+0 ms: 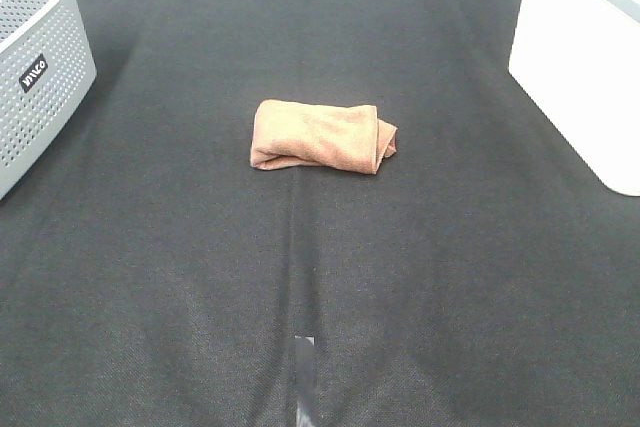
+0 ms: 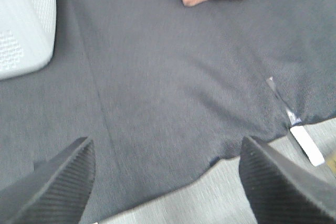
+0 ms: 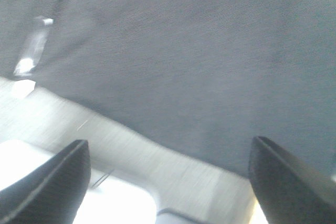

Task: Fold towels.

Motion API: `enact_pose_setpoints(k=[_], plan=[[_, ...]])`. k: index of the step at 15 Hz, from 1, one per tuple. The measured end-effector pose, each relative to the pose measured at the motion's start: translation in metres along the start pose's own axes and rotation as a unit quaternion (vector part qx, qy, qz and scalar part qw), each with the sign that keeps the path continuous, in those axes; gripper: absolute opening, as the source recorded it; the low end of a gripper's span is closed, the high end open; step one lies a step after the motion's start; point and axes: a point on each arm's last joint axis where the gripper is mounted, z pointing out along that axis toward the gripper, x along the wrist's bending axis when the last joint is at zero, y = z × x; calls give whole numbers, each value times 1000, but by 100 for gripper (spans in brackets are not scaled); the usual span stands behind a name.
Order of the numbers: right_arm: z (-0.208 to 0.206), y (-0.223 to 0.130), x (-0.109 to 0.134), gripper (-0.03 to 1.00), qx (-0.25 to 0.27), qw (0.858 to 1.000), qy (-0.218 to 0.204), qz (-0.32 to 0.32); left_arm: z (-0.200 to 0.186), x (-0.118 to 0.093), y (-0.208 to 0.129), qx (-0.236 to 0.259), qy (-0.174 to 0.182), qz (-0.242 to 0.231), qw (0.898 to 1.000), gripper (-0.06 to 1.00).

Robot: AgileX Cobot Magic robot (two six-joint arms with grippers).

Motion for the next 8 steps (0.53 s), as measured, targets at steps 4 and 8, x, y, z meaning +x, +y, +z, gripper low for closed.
enact_pose_setpoints(k=[4,8], plan=[[6,-28,1,78,-92,995,-25,-9,21,3,-20,-2,2,6,1000,73],[9,-30,0,78,-98,995,-28,-13,29,5,-17,-32,4,23,999,73]])
